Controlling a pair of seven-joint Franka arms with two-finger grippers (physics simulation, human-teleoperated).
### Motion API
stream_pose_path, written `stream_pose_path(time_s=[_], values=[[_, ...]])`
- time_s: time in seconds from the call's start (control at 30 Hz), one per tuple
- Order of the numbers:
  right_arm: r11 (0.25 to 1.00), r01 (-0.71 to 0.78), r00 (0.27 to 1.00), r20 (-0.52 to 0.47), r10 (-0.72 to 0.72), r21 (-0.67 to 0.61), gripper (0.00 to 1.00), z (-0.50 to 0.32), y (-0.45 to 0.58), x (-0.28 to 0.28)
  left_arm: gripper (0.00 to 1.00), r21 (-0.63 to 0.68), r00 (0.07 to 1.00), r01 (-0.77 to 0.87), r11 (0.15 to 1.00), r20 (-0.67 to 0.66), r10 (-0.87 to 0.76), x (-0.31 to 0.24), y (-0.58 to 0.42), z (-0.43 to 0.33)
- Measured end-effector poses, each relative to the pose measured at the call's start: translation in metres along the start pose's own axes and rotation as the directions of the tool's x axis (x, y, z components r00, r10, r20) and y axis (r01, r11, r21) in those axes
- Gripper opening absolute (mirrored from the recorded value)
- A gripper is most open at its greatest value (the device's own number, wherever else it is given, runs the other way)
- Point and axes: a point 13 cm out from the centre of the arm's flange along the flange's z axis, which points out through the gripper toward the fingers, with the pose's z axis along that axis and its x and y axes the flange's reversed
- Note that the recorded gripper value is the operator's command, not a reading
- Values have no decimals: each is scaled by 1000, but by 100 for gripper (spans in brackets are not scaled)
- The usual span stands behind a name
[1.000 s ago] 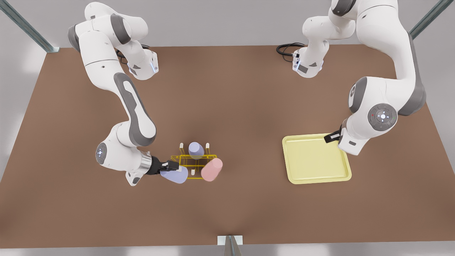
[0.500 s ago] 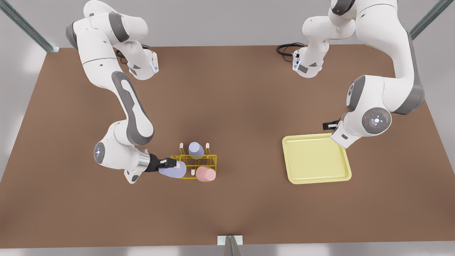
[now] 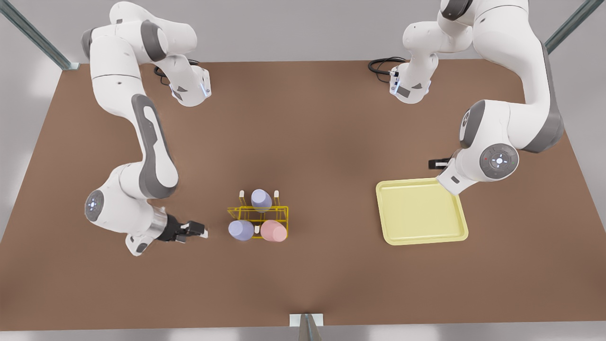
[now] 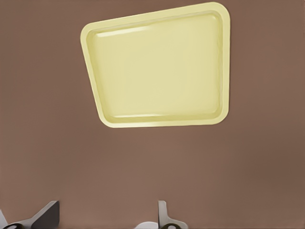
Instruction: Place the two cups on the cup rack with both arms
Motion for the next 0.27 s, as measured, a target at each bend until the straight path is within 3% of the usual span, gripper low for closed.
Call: stream_pose_path(time_s=[0.1,0.27], values=[[974,29,999,-30,-23,226,100,-91,-61,15,100,0,1000,-10,1000,-4,10,0,0,1],[944,-1,999,-32,12,330,100,-229,-54,76,100,-1,1000,-24,1000,-8,24,1,0,1]])
